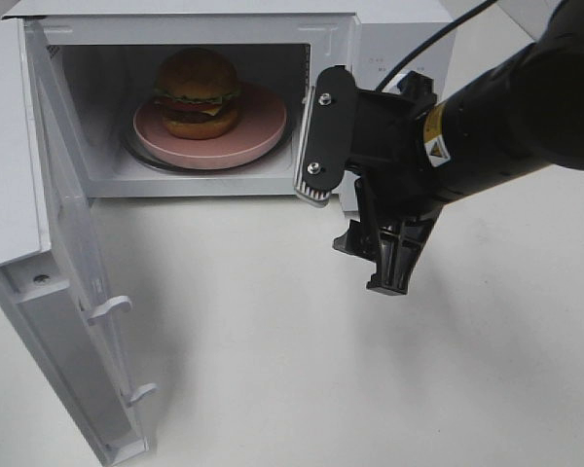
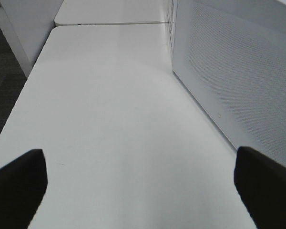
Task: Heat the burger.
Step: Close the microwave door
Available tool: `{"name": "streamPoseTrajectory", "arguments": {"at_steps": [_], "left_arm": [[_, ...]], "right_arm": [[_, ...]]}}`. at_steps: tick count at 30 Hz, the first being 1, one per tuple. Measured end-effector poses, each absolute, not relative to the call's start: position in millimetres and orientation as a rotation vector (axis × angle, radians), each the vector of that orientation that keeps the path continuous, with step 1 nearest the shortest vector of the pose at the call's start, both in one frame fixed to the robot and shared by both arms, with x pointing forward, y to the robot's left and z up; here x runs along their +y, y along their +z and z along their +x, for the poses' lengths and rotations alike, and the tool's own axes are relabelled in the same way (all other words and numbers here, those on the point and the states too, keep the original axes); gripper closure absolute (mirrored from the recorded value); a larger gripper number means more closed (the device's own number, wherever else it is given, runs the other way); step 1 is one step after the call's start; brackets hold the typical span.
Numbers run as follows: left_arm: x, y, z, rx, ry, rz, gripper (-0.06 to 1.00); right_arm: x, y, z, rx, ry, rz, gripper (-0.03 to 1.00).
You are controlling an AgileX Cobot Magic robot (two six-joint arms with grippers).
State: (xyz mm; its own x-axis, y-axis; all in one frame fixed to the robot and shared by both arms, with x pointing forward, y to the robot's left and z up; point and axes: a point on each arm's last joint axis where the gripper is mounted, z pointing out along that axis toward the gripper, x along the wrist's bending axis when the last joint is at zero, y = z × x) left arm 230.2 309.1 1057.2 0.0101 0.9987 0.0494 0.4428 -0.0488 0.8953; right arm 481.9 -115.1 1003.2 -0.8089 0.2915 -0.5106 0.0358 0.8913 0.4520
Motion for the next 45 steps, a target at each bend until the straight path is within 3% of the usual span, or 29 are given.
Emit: {"name": "streamPoseTrajectory", "arguments": {"at_steps": [19, 36, 45], "left_arm": [[309.1, 1057.2, 230.2, 1.516, 0.995, 1.579, -0.04], [309.1, 1057.2, 230.2, 1.516, 0.995, 1.579, -0.04], [309.1, 1057.2, 230.2, 1.516, 0.995, 1.579, -0.04]], "right_arm": [[-184.4, 1041.7, 408.9, 2.446, 0.517, 1.069, 0.2], [-223.9, 1067.2, 355.1, 2.476, 0.428, 1.304, 0.2], [-255.2, 1089.6, 318.5, 2.359, 0.6, 1.34, 0.2]]}}
